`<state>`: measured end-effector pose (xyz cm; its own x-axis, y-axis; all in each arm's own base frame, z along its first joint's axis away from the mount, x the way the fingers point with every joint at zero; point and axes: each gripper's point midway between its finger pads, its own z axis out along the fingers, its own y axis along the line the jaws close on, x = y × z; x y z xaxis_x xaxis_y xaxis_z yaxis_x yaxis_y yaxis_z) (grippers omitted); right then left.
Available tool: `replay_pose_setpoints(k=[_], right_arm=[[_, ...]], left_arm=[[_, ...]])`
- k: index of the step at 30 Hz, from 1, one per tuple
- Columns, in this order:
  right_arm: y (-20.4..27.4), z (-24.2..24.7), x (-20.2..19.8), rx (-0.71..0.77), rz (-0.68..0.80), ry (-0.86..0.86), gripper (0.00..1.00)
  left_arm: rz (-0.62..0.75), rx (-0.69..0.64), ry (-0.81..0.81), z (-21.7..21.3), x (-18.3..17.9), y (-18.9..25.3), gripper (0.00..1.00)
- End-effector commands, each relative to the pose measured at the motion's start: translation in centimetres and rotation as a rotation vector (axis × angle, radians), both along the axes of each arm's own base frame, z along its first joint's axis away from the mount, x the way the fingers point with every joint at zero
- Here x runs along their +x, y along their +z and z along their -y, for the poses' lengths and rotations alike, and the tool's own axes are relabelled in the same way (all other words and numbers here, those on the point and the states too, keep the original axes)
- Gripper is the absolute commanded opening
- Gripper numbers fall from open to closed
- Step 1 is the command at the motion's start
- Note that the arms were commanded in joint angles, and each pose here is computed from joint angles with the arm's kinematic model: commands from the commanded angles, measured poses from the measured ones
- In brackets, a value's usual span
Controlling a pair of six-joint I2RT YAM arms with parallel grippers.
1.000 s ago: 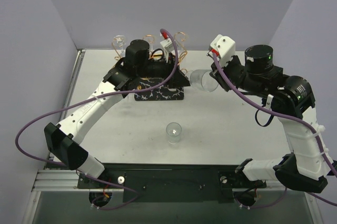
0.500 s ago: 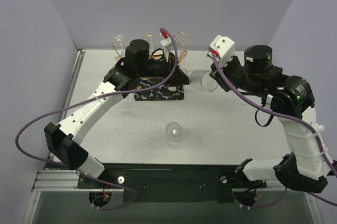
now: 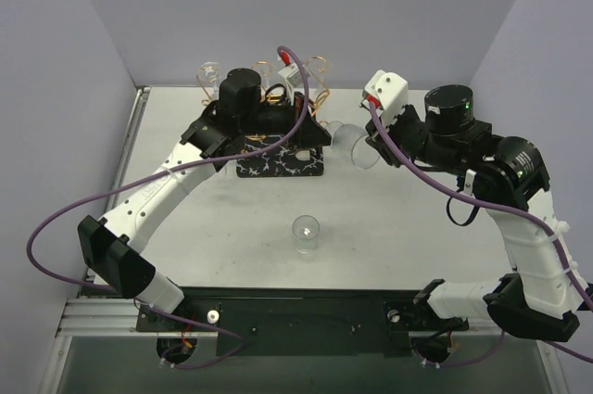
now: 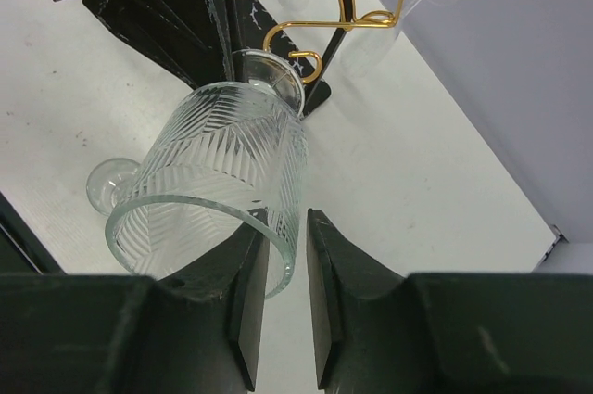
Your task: Place the wine glass upside down on the wine glass rack
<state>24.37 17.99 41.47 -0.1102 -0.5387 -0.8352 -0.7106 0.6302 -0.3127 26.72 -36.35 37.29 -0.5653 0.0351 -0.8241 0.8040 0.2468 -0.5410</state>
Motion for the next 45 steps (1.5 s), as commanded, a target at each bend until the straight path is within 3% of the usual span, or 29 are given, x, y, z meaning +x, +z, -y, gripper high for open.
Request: replay_pose_setpoints(k=[1,13,22,28,35,45], right_arm=[[1.3,-1.1,0.3,0.072,0.042,0.014,0.21],[0.9,-0.2,0.2,0.044,0.056,-0.001,0.37],[1.4,0.6,-0.7,0.049,0.069,-0.002,0.47],[1.3,2.4,-1.2,0.047,0.086,-0.038,0.47],[1.2,4.7,-1.4,0.065,0.097,-0.100,0.48],[0.1,5.9,-1.0,0.058,0.075,-0.148,0.48]], left_arm=[[0.116,-0.081,-0.049,-0.1,-1.4,3.8,0.00],[0.109,-0.111,-0.002,-2.4,-0.3,4.7,0.00],[0.173,-0.006,0.152,-5.4,2.9,3.4,0.00],[0.307,0.199,0.351,-9.8,5.8,2.8,0.00],[0.511,0.477,0.481,-14.7,6.2,2.6,0.00],[0.793,0.818,0.538,-15.8,5.0,1.8,0.00]])
